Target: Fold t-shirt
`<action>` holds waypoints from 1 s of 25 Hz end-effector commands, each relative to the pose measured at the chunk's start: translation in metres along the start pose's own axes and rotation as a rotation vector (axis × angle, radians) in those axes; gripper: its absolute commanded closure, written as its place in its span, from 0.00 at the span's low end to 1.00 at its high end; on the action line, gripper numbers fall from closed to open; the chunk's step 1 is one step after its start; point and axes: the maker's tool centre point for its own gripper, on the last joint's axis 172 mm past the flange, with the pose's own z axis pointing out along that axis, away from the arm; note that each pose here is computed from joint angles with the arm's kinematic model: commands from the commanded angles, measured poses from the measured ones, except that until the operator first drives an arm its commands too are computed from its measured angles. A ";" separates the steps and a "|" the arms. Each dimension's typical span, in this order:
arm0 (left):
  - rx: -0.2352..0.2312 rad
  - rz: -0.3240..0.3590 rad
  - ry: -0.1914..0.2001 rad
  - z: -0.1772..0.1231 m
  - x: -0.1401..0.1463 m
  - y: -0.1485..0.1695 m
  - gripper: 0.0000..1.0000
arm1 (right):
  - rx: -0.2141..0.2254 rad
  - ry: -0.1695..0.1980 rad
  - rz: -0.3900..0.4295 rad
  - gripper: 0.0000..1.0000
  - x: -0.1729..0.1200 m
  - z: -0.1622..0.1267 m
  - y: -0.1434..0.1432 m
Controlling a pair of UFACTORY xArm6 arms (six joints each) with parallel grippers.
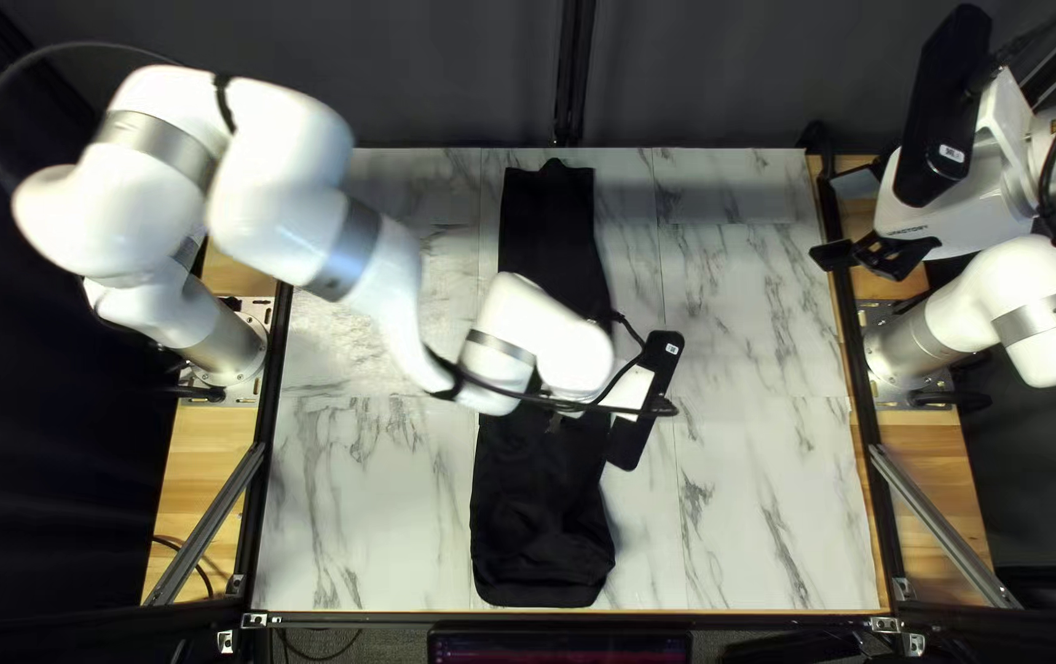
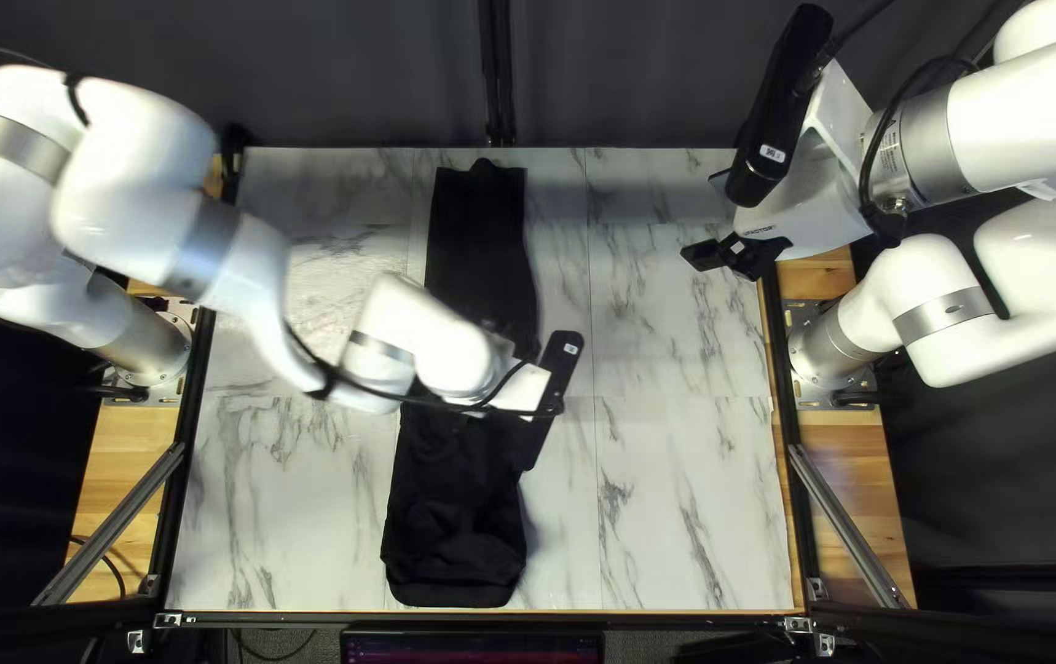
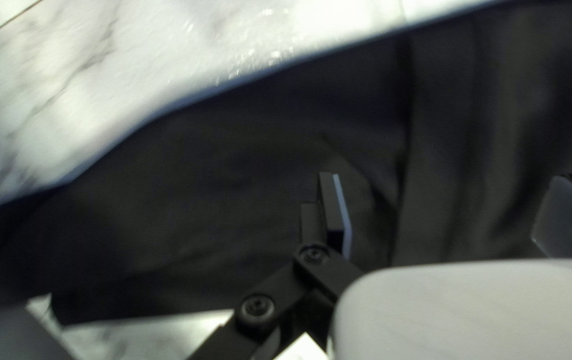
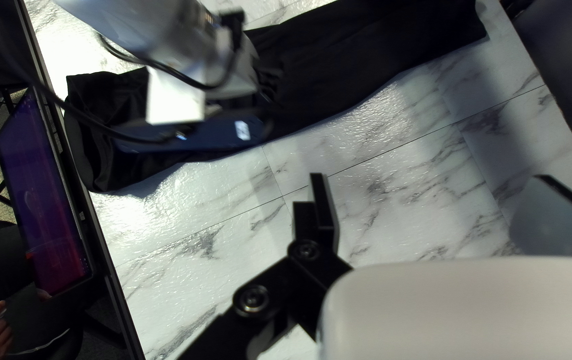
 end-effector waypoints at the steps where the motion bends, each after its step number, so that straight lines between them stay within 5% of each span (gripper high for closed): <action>1: 0.016 -0.005 -0.020 -0.039 -0.041 -0.014 0.00 | 0.000 0.000 0.000 0.00 0.000 0.000 0.000; 5: 0.026 -0.013 -0.026 -0.074 -0.080 -0.047 0.00 | 0.000 0.000 0.000 0.00 0.000 0.000 0.000; 10: 0.048 -0.091 -0.047 -0.078 -0.104 -0.104 0.00 | 0.000 0.000 0.000 0.00 0.000 0.000 0.000; 25: 0.049 -0.103 -0.050 -0.078 -0.105 -0.106 0.00 | 0.000 0.000 0.000 0.00 0.000 0.000 0.000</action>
